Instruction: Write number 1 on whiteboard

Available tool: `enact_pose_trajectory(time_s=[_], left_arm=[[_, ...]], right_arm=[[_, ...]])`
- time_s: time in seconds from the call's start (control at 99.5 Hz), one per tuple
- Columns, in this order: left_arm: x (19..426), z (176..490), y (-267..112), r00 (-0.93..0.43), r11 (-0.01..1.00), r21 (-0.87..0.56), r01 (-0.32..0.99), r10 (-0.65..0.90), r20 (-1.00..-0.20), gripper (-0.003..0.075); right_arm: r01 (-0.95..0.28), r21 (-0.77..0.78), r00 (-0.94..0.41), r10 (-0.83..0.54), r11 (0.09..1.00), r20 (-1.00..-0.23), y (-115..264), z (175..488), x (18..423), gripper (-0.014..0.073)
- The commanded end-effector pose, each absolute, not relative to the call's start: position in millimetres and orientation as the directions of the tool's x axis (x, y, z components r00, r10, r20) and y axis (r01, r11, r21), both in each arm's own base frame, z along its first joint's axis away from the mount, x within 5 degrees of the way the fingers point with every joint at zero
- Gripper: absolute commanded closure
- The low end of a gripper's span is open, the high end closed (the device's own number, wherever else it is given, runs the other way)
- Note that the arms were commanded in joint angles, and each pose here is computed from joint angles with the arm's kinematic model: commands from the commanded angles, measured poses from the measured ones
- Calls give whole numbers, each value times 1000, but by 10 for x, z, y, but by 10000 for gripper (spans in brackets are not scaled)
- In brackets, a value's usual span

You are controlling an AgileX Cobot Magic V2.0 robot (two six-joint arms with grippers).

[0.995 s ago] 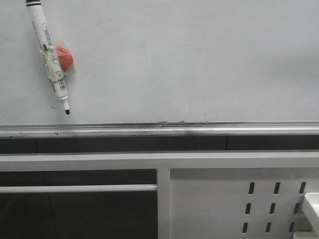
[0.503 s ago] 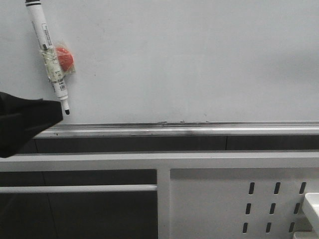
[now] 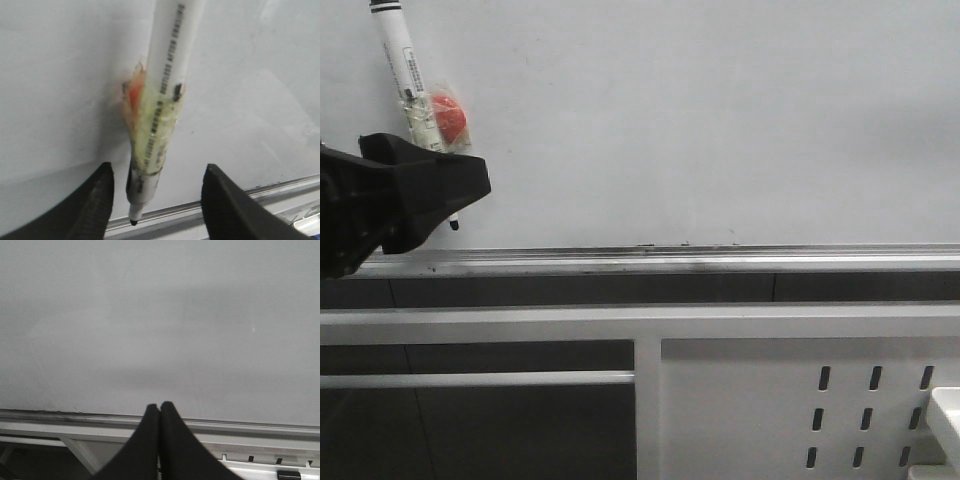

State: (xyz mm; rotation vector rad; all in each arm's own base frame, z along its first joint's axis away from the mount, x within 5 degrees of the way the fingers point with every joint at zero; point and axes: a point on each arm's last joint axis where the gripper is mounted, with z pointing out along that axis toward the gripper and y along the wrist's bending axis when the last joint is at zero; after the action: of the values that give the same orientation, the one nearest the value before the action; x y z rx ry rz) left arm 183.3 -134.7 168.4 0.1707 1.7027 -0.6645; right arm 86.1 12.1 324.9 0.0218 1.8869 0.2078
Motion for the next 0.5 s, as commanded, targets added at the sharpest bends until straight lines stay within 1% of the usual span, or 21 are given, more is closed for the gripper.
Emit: enact_pose_trajectory(time_s=[0.0,0.01,0.02,0.04,0.07,0.08,0.191,0.332,0.493], left_arm=[[1869,1962,-1343,-48,790,-360,496,-389,-920,506],[1871,1962,-1340,-48,791,-362,493,-391,-919,526],[1871,1962,-1340,-48,791,-362,493,-391,-919,567],[1872,1962,-1338,-46,793,-361,491,-390,-920,610],[1872,1962,-1338,-45,794,-358,491,-387,-921,718],[1872,1962,-1338,-44,795,-356,491,-385,-922,738],[1871,1962,-1340,-23,810,-316,494,-351,-936,740],[1866,1958,-1340,-23,811,-309,497,-344,-939,740],[1723,1883,-1385,-59,754,-257,604,-279,-958,740]], right_arm=[[-89,152,-224,129,984,-966,110,3423,888,664],[-89,152,-224,129,984,-966,110,3423,888,664],[-90,152,-226,129,984,-966,110,3421,888,664],[-90,152,-228,128,984,-965,110,3419,887,664],[-90,152,-231,128,984,-965,111,3416,887,664],[-90,152,-232,128,984,-964,112,3415,886,664],[-91,152,-241,127,984,-962,114,3407,884,664],[-91,152,-241,127,984,-962,114,3407,884,664],[-117,157,-277,120,981,-954,141,3379,873,664]])
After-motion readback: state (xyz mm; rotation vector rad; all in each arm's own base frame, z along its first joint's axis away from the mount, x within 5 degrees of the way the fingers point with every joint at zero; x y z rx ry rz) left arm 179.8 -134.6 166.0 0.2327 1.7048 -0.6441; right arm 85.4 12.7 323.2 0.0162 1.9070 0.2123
